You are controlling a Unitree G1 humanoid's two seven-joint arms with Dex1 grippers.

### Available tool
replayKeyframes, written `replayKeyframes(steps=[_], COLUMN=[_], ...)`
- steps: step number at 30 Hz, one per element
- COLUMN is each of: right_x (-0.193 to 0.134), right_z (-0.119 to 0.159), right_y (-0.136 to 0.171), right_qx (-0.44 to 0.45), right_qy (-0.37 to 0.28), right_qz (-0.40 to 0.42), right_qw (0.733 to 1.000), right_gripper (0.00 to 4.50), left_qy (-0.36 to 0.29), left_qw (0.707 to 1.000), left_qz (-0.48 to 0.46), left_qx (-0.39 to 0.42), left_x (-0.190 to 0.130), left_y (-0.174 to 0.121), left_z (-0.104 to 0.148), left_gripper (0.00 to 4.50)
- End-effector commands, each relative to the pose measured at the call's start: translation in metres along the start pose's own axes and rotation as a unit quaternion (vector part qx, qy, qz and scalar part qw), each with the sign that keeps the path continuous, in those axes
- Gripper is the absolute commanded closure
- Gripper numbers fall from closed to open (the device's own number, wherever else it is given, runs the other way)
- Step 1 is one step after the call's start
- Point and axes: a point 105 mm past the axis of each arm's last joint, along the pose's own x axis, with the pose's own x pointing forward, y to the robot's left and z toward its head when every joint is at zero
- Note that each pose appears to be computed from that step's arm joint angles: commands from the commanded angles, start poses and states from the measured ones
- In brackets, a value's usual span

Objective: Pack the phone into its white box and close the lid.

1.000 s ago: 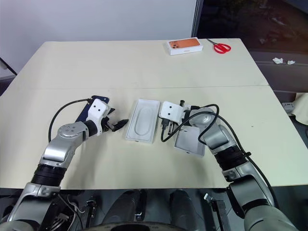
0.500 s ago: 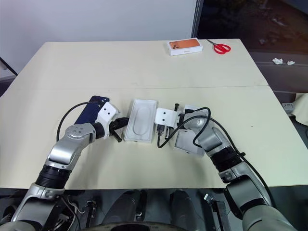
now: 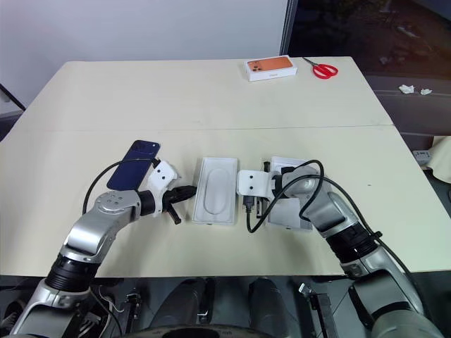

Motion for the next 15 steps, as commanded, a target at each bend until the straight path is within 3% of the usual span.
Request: replayKeyframes(steps=[1,8,15], right_x=[-0.011,-0.014,-0.032], right_z=[0.013,0.017,0.034], right_y=[-0.008,-0.006,-0.043], right_qx=[-0.015,-0.015,-0.018], right_qy=[-0.021,-0.027,-0.049], right_qz=[-0.012,0.000,-0.054], right_qw=[1.000,1.000,0.997], right_gripper=[4.50,4.50,4.50], left_qy=[-0.015,-0.010,-0.015], left_qw=[0.999,1.000,0.999], left_qz=[-0.047,-0.014,0.032], left_qx=[-0.005,-0.011,-0.025], left_x=[0.001,-0.003,-0.032], left_y=[-0.019,-0.004,0.029], left_z=[0.005,0.003,0.007], left_gripper=[4.47,4.47,4.47])
